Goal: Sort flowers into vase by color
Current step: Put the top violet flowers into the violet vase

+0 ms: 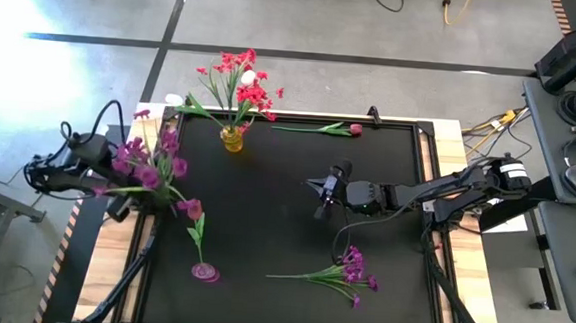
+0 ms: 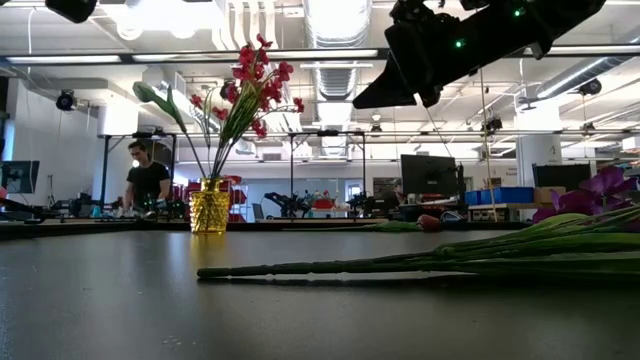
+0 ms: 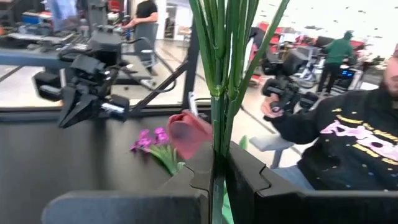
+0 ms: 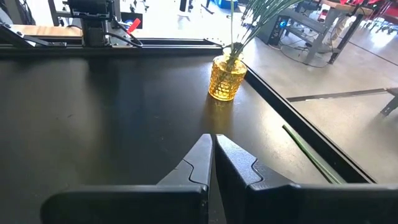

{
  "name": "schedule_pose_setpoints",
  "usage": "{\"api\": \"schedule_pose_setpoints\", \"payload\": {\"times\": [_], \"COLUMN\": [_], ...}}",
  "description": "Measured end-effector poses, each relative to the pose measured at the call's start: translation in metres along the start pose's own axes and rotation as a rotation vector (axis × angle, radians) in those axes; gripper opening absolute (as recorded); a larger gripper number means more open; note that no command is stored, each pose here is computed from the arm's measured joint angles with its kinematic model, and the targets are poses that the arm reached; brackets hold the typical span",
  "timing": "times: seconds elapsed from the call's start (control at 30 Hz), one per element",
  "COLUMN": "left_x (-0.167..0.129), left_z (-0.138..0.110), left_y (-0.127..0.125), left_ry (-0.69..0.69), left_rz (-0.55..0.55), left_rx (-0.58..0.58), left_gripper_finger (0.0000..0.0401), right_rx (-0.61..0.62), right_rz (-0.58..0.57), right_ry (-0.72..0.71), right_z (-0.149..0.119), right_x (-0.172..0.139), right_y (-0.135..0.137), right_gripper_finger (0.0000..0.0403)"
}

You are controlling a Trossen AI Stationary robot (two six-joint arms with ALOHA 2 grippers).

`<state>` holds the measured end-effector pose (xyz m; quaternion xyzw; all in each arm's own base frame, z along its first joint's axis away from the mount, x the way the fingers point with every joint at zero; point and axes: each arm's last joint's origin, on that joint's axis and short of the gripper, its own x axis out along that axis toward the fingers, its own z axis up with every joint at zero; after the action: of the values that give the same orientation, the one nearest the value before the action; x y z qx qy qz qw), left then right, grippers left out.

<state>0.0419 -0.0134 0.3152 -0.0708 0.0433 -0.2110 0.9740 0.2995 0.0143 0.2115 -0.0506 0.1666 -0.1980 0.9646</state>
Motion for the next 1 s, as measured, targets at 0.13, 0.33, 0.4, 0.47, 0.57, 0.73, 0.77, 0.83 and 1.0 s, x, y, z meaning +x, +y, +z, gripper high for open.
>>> {"api": "schedule_pose_setpoints", "payload": {"times": [0.13,0.33,0.4,0.47,0.57,0.73,0.77,0.83,1.0], "left_x": [0.002,0.014,0.018,0.023,0.029,0.032,0.032,0.030,0.030], "left_z": [-0.003,-0.020,-0.024,-0.029,-0.035,-0.039,-0.038,-0.034,-0.030], "left_y": [0.001,0.007,0.009,0.011,0.011,0.007,0.005,0.001,-0.009], "left_ry": [-0.018,-0.007,-0.013,-0.001,-0.003,0.002,-0.004,-0.020,-0.034], "left_rz": [-0.021,-0.024,-0.028,-0.037,-0.064,-0.133,-0.157,-0.211,-0.329], "left_rx": [0.007,0.018,0.021,0.018,0.015,0.001,0.003,0.003,-0.015], "left_gripper_finger": [0.0005,0.0005,0.0005,0.0005,0.0005,0.0005,0.0005,0.0005,0.0005], "right_rx": [-0.001,-0.006,-0.013,-0.015,-0.017,-0.019,-0.020,-0.020,-0.020], "right_rz": [0.000,0.000,0.000,0.000,0.000,0.000,0.000,0.000,0.000], "right_ry": [0.001,0.002,0.003,0.002,0.002,0.002,0.002,0.002,0.002], "right_z": [0.000,-0.001,-0.001,-0.001,-0.001,-0.001,-0.001,-0.001,-0.001], "right_x": [0.000,0.000,0.000,0.000,0.000,0.000,0.000,0.000,0.000], "right_y": [0.000,0.000,0.000,0.000,0.000,0.000,0.000,0.000,0.000], "right_gripper_finger": [0.0013,0.0013,0.0013,0.0013,0.0013,0.0013,0.0013,0.0013,0.0013]}}
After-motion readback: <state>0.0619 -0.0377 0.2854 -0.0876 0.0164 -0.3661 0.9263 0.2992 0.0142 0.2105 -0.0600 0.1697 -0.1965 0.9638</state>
